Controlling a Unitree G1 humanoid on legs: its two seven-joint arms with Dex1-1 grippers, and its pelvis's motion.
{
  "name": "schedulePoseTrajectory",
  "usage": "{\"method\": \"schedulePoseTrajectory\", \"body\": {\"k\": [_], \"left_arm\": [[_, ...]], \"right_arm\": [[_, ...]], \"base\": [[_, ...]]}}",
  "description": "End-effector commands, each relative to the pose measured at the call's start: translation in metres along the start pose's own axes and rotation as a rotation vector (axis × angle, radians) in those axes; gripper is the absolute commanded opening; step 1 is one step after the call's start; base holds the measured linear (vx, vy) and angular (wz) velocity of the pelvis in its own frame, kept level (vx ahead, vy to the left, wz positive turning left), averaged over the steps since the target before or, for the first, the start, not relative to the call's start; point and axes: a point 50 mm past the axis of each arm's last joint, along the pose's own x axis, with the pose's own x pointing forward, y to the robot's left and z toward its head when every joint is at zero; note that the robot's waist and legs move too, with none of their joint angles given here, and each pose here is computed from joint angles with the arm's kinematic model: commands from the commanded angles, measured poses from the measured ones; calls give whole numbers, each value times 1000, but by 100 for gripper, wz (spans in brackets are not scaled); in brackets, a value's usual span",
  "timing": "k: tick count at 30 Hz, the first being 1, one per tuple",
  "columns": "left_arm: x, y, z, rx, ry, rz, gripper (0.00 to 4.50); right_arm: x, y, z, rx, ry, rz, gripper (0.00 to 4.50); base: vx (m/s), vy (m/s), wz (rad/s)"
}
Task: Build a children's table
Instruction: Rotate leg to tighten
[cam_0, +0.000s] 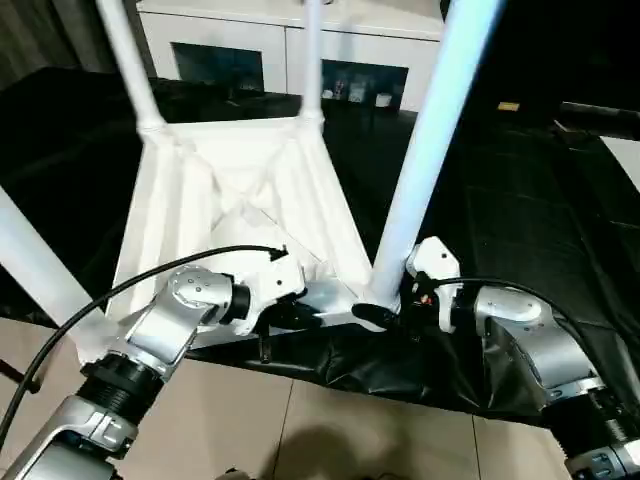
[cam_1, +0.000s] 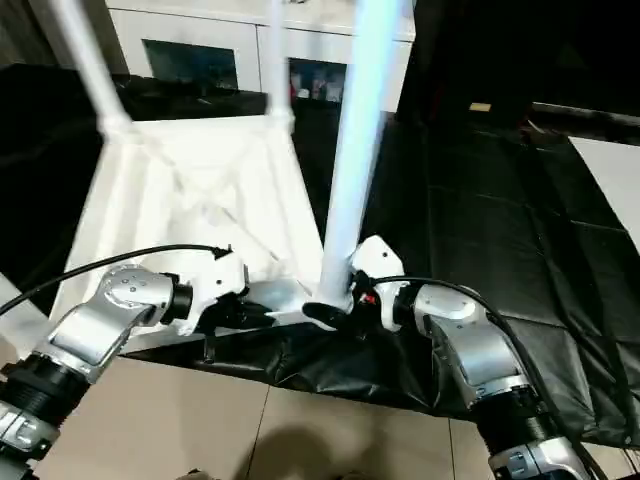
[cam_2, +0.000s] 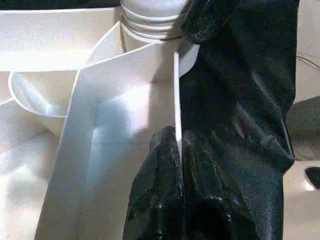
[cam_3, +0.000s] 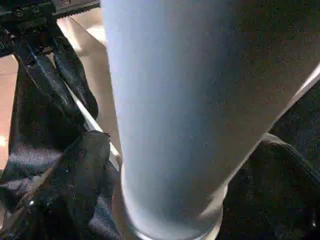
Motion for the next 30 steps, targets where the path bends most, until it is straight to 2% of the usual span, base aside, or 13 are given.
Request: {"method": "schedulePoseTrajectory", "body": {"k": [1,4,7,8,16,20,22,23,24,25,26,29,30], "left_arm": [[2,-2,8,43,-17,-22,0],[1,-2,8,42,-16,-20,0],[1,-2,8,40,-17,-19,0],[1,-2,8,40,-17,-18,0],[-1,-1,6,35,-7,-20,0],[2,2,7,2,-16,29,0],[8,7,10,-32,-32,96,0],[8,7,10,-32,-32,96,0],[15,11,14,-54,-41,151,0],[15,11,14,-54,-41,151,0],[28,19,20,-106,-48,252,0],[36,23,25,-138,-47,310,0],[51,34,34,-213,-48,442,0]], "right_arm": [[1,-3,5,-16,-5,17,395],[0,-2,3,-9,-1,25,354],[-1,-2,1,-12,10,28,343],[-1,-2,0,-14,12,28,318],[-2,-2,-4,5,26,28,276],[6,-9,-9,94,14,-105,272],[14,-14,-10,192,-8,-236,272],[14,-14,-10,192,-8,-236,272],[21,-17,-11,246,-13,-334,272],[21,-17,-11,246,-13,-334,272],[36,-19,-11,320,-7,-464,271],[45,-18,-10,345,6,-527,270],[67,-16,-5,384,35,-630,270]], "base": [[0,0,0],[0,0,0],[0,0,0],[0,0,0],[0,0,0],[0,0,0],[0,0,0],[0,0,0],[0,0,0],[0,0,0],[0,0,0],[0,0,0],[0,0,0]]}}
